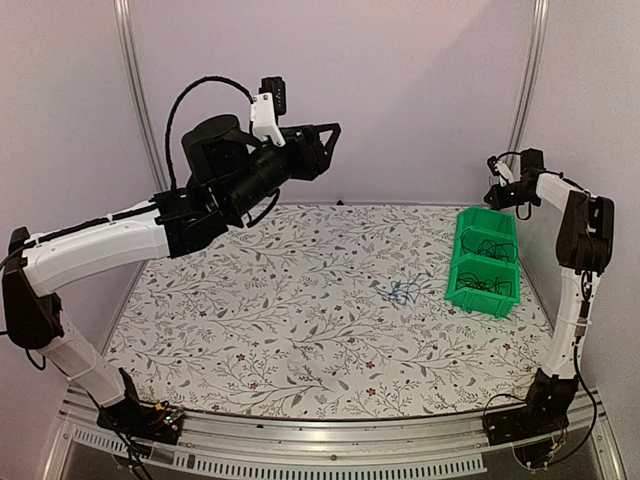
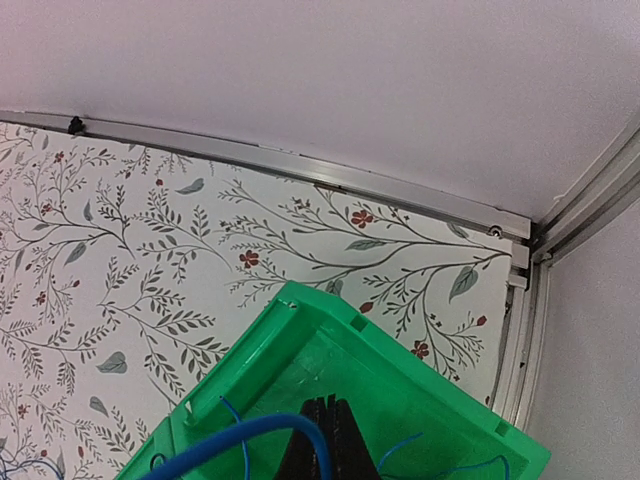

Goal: Untangle the cables

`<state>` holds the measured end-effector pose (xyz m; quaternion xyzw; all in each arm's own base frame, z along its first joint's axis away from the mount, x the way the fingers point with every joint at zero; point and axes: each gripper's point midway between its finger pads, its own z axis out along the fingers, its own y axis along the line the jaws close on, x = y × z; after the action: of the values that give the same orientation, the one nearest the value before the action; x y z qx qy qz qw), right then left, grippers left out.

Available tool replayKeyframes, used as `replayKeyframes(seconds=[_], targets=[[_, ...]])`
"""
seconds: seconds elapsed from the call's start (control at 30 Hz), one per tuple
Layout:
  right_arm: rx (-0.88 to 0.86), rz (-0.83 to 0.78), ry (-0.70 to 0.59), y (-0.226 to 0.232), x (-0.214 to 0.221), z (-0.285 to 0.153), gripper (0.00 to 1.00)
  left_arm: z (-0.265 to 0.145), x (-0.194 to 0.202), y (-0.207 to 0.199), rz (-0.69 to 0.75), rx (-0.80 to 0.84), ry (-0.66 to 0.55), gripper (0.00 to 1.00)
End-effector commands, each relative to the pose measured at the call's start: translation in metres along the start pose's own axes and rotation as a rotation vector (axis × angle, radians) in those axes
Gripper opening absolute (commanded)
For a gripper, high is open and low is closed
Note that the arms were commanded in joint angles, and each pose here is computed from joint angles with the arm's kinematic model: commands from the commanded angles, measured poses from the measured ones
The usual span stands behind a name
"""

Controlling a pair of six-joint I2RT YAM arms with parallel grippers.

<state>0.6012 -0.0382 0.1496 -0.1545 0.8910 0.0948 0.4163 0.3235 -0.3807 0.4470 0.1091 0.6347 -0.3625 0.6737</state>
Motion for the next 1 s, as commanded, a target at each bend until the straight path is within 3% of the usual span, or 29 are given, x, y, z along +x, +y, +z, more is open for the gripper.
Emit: replayKeyframes(seconds=[0.0,0.13,0.37,0.7,0.97], targets=[[0.109,-0.013,0.065,-0.019,0.021,0.008,0.0,0.003,-0.002,-0.004,-0.013,0.008,-0.003,0.58],[0.192,-0.021,0.09,-0.029,0.024,0.007,0.03,0.004,0.0,-0.005,-0.013,0.013,0.0,0.58],[0.246,-0.072,0.173,-0.032,0.035,0.01,0.3,0.003,0.0,-0.004,-0.009,0.013,0.001,0.58],[0.185,-0.079,0.372,-0.018,0.075,-0.003,0.38,0.0,0.003,0.0,-0.018,0.007,-0.018,0.58],[0.186,-0.156,0.464,-0.017,0.076,-0.03,0.61,-0.003,0.006,0.005,-0.03,0.007,-0.017,0.58]])
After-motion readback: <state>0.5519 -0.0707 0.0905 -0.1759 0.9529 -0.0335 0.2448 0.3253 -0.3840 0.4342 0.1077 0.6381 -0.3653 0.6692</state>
